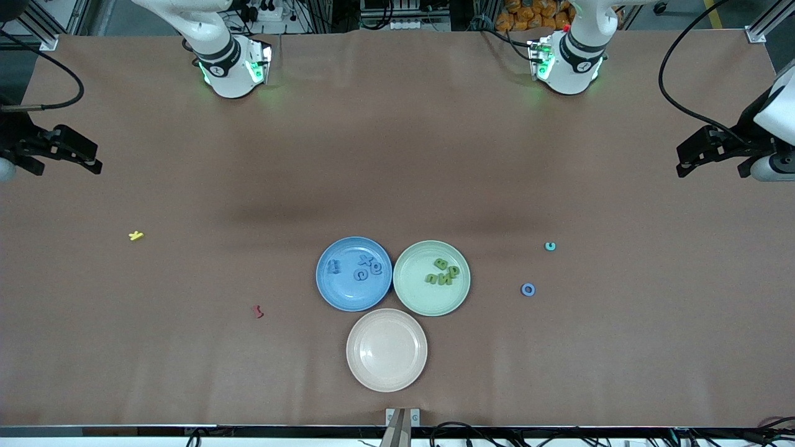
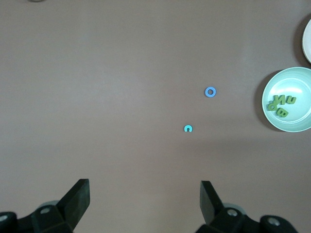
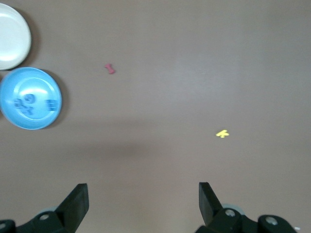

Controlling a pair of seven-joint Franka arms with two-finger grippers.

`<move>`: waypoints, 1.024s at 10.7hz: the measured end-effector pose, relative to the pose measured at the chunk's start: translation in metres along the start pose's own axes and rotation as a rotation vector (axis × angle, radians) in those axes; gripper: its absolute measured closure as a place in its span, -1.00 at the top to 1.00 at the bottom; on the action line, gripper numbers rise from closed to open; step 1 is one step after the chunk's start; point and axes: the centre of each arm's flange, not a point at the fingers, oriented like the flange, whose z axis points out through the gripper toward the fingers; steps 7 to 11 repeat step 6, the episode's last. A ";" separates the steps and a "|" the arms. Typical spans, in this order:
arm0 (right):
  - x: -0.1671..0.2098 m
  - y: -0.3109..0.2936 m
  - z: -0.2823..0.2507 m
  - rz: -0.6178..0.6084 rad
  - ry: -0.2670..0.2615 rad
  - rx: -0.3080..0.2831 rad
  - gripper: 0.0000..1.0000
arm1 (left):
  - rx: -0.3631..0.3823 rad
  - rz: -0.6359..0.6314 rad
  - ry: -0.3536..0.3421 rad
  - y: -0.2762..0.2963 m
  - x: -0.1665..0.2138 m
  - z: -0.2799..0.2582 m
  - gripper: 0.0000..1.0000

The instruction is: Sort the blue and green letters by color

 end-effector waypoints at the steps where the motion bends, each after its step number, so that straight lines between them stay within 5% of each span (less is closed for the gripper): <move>1: 0.000 0.006 -0.002 0.019 0.006 0.042 1.00 | 0.000 0.000 0.000 0.000 0.000 0.000 1.00; 11: 0.001 0.016 -0.007 0.027 0.022 0.040 1.00 | -0.002 0.004 0.016 0.002 -0.002 -0.012 1.00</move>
